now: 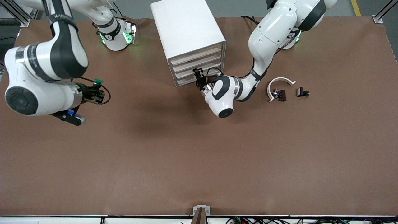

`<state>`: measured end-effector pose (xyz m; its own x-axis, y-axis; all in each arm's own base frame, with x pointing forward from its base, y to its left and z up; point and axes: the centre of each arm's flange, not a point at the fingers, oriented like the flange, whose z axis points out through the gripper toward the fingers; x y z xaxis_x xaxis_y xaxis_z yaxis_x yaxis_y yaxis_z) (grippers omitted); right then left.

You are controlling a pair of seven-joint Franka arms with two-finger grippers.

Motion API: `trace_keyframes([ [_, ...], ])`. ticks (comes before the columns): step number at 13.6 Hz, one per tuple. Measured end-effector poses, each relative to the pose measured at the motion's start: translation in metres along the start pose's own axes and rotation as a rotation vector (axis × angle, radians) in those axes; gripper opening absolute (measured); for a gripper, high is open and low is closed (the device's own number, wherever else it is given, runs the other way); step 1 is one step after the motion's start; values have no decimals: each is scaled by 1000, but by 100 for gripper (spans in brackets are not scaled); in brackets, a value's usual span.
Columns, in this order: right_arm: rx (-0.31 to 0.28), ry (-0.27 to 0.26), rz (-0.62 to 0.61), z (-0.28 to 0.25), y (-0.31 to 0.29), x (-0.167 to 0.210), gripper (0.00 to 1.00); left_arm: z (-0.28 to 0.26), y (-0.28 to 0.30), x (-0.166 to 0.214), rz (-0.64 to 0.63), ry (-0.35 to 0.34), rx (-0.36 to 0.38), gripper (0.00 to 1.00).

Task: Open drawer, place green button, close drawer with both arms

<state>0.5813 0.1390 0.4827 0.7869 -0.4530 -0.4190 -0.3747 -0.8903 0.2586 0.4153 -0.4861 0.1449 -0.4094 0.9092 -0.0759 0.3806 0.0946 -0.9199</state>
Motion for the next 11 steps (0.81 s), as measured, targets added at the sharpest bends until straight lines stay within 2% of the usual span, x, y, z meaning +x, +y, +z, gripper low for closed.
trace_keyframes([
  [4,-47,50,125,-4,-58,-67,41,-22,8,5,-10,-34,-9,14],
  [8,-84,117,261,10,-124,-152,41,-63,20,12,-25,-82,-49,14],
  [9,-83,124,290,15,-137,-172,41,-69,20,12,-24,-88,-55,14],
  [11,-31,107,357,18,-157,-197,41,-76,21,12,-23,-96,-60,14],
])
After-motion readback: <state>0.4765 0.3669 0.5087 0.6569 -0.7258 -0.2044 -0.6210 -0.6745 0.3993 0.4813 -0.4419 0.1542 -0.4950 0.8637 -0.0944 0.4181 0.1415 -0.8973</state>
